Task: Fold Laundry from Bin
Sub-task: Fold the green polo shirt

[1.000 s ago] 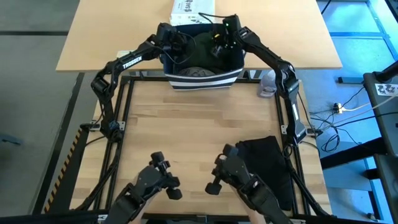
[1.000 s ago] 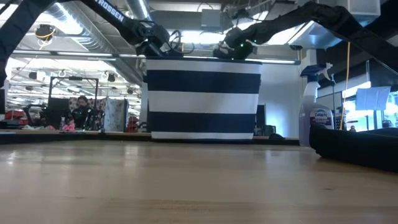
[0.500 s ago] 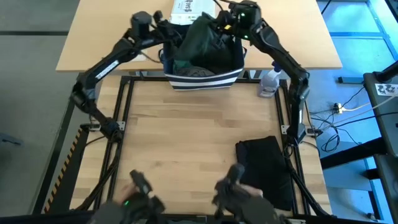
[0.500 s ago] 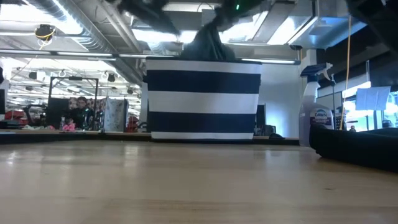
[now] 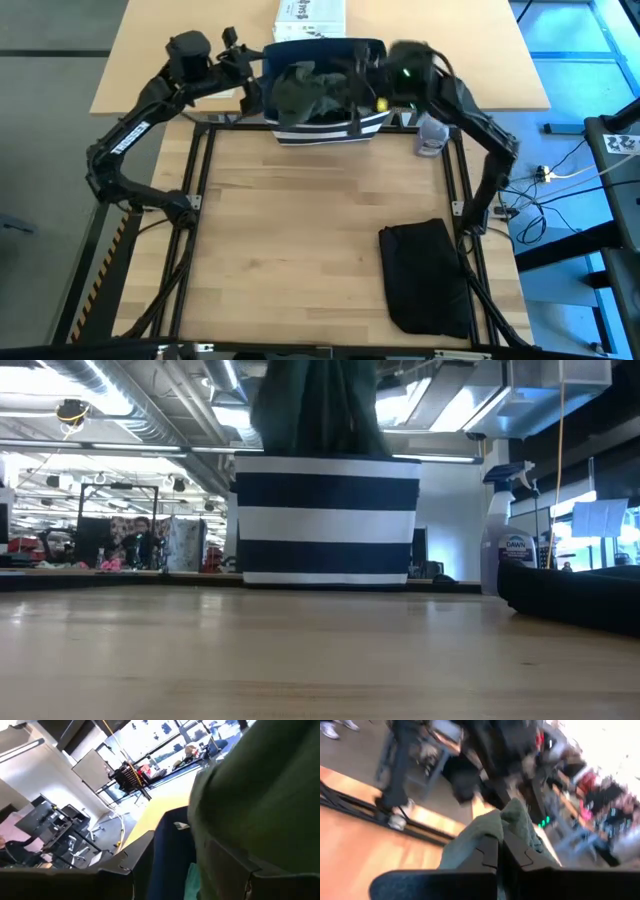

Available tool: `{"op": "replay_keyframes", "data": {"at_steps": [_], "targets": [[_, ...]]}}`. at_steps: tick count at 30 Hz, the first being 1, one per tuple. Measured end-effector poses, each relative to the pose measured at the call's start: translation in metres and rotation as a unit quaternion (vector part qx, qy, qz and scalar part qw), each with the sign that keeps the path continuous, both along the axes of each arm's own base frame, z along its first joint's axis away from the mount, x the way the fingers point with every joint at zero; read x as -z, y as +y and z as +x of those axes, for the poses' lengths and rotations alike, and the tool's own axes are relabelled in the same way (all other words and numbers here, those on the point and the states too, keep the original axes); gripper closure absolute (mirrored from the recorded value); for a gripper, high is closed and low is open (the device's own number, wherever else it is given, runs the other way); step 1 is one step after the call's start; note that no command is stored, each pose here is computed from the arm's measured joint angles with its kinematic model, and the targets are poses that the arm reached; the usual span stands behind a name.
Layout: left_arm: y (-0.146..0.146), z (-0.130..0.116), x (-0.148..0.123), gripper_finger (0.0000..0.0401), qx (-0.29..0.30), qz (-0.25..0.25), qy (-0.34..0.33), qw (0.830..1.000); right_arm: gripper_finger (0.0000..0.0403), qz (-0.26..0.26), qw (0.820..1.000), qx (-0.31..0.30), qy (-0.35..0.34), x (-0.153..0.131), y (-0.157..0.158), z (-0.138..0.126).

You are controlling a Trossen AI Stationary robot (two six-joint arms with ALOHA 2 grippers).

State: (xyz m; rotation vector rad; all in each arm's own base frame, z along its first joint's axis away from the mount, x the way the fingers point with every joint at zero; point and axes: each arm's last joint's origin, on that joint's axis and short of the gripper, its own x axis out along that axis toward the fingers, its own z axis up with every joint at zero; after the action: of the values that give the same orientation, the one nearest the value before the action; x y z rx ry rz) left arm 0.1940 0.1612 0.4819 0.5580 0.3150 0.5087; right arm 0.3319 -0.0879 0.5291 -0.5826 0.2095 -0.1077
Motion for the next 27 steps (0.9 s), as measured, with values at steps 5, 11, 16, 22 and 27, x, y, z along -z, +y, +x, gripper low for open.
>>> {"op": "replay_keyframes", "data": {"at_steps": [5,11,16,22,27], "targets": [[-0.016,-0.002,0.000,0.0234,0.021,-0.012,0.014,1.000,0.0403,-0.033,0.998,-0.035,-0.032,-0.020,0.061,-0.016],[-0.029,0.005,0.009,0.0234,0.032,-0.042,0.056,0.997,0.0403,-0.001,0.995,-0.101,-0.024,-0.024,0.114,-0.031],[-0.056,0.013,0.019,0.0234,0.083,-0.080,0.101,0.988,0.0403,0.056,0.987,-0.137,0.057,-0.002,0.145,-0.028],[-0.100,0.017,0.019,0.0245,0.078,-0.067,0.128,0.986,0.0403,0.093,0.974,-0.163,0.128,0.041,0.187,-0.011],[-0.127,0.017,0.026,0.0249,0.106,-0.113,0.148,0.977,0.0403,0.139,0.961,-0.162,0.179,0.089,0.213,0.005]]}}
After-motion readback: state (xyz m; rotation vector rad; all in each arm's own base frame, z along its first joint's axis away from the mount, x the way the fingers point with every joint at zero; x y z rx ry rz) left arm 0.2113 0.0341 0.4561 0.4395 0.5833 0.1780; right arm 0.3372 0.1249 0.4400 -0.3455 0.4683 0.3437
